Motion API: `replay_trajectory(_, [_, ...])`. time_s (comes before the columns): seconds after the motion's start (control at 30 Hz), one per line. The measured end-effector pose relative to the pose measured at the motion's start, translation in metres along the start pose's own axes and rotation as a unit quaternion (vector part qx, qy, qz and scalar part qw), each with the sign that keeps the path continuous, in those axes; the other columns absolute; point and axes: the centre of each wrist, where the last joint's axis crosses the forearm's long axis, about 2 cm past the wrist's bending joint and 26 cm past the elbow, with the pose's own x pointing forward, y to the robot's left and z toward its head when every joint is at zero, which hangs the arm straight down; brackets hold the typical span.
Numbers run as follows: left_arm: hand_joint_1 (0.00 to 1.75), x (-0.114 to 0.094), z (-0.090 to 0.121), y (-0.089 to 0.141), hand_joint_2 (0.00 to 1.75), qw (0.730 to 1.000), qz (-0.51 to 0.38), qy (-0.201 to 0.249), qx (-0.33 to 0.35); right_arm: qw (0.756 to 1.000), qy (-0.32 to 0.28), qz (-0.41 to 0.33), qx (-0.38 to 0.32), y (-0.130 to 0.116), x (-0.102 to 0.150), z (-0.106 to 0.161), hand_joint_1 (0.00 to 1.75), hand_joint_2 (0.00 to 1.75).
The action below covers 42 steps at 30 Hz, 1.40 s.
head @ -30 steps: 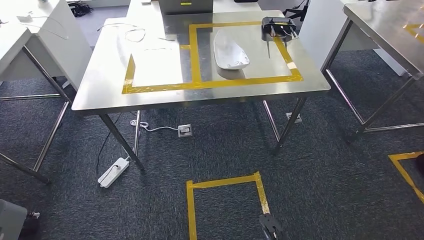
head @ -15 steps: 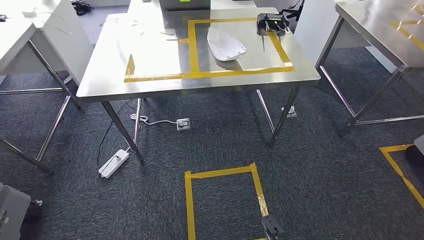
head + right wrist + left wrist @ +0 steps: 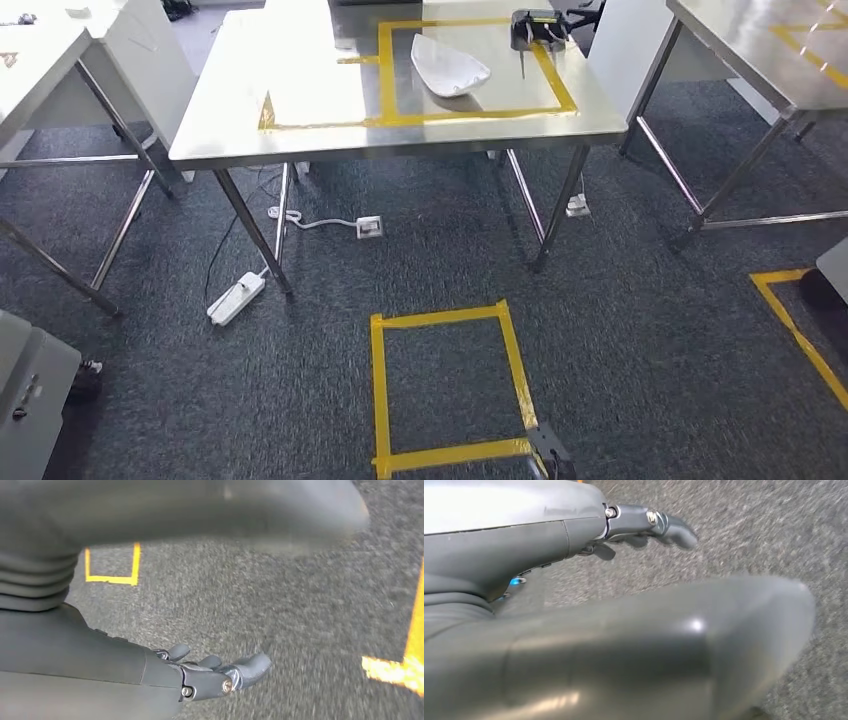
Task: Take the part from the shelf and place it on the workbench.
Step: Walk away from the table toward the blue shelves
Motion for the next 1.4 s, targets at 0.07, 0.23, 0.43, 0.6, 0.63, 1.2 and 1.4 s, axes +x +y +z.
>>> replay_trajectory(0.07, [0.00, -0.0002, 0.0000, -0.0010, 0.00, 1.000, 0.002, -0.001, 0.001, 1.000, 0.003, 0.000, -0.002, 0.0006, -0.0010, 0.0001, 0.00, 1.75])
replay_trajectory(0.23, [0.00, -0.0046, -0.0002, -0.0029, 0.00, 1.000, 0.003, 0.008, 0.003, 1.000, 0.015, 0.000, -0.001, 0.0018, -0.0033, 0.0003, 0.00, 1.75])
replay_trajectory(0.43, [0.00, -0.0069, -0.0004, -0.0042, 0.00, 1.000, 0.000, 0.012, -0.002, 1.000, 0.022, -0.006, 0.008, 0.0023, -0.0008, 0.0004, 0.00, 1.75])
replay_trajectory(0.6, [0.00, -0.0085, -0.0004, -0.0055, 0.00, 1.000, -0.007, 0.013, -0.007, 0.999, 0.033, -0.010, 0.024, 0.0051, -0.0007, 0.0009, 0.00, 1.75])
replay_trajectory(0.63, [0.00, -0.0094, -0.0005, -0.0060, 0.00, 1.000, -0.009, 0.014, -0.009, 0.999, 0.033, -0.011, 0.028, 0.0057, -0.0009, 0.0010, 0.00, 1.75])
replay_trajectory(1.2, [0.00, -0.0035, 0.0000, -0.0064, 0.87, 1.000, -0.014, -0.002, -0.013, 0.998, 0.022, -0.023, 0.055, 0.0071, -0.0044, 0.0011, 0.00, 1.75])
replay_trajectory(1.4, [0.00, -0.0053, -0.0001, -0.0076, 1.75, 0.999, -0.028, 0.018, -0.014, 0.998, 0.031, -0.015, 0.053, 0.0065, -0.0051, 0.0009, 0.00, 1.75])
